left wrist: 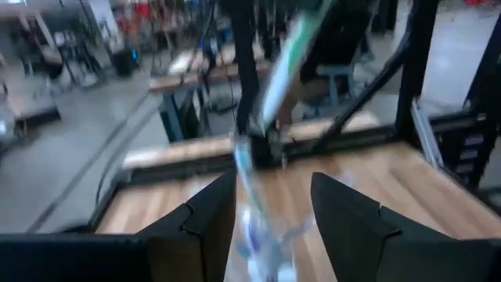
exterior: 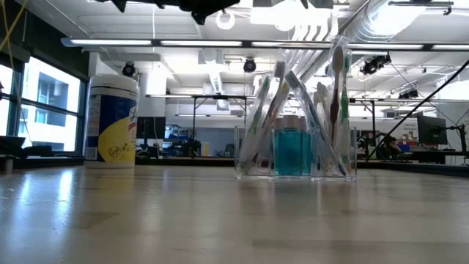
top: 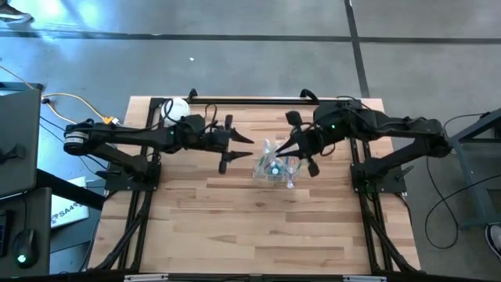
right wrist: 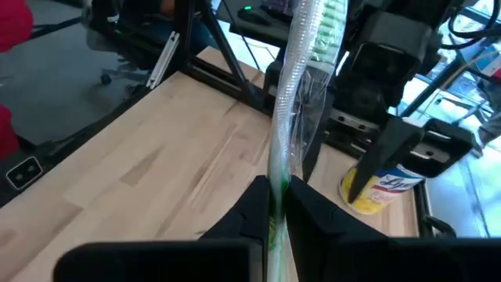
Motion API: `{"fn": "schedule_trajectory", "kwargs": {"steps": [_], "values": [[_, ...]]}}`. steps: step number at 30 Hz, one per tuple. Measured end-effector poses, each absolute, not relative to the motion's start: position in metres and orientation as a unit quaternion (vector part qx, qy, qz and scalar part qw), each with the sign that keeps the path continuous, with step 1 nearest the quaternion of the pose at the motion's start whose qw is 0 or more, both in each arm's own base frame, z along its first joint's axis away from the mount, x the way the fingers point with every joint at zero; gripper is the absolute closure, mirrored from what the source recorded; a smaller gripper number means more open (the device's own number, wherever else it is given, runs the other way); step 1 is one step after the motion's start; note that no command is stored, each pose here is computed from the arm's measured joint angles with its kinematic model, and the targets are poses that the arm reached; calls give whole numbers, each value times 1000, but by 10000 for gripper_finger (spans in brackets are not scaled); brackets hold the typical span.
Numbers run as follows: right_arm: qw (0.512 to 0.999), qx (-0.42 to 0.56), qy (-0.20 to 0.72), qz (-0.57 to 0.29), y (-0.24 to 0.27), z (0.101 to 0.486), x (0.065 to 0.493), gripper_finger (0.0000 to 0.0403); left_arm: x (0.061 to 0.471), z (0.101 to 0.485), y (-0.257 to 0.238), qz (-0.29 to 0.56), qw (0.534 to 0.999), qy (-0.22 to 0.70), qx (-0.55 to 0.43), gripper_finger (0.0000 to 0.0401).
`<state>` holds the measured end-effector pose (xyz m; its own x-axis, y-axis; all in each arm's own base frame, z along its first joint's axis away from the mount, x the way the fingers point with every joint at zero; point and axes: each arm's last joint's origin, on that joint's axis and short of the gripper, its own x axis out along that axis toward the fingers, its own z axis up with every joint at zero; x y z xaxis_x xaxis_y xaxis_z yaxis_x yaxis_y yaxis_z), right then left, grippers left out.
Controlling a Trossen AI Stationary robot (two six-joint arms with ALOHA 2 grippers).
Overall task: Pick & Place toothbrushing station
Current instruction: Put the green toothbrush into the left section of the transparent organizer
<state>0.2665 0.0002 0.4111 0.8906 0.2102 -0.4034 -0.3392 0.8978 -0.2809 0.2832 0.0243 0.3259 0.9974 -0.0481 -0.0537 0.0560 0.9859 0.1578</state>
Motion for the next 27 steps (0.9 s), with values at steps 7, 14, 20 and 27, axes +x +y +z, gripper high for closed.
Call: {"fn": "schedule_trajectory", "kwargs": {"steps": [7,14,20,27], "values": [[960,-188,153,138,28,417,268,382,293,328,12,-45,992,-22,117,236],[964,-213,79,140,45,431,270,382,305,322,-6,-71,981,-53,173,236],[966,-208,63,139,48,430,278,382,313,325,-10,-61,974,-113,184,236],[967,-208,65,135,49,426,286,382,317,331,-10,-59,976,-133,162,236]]}}
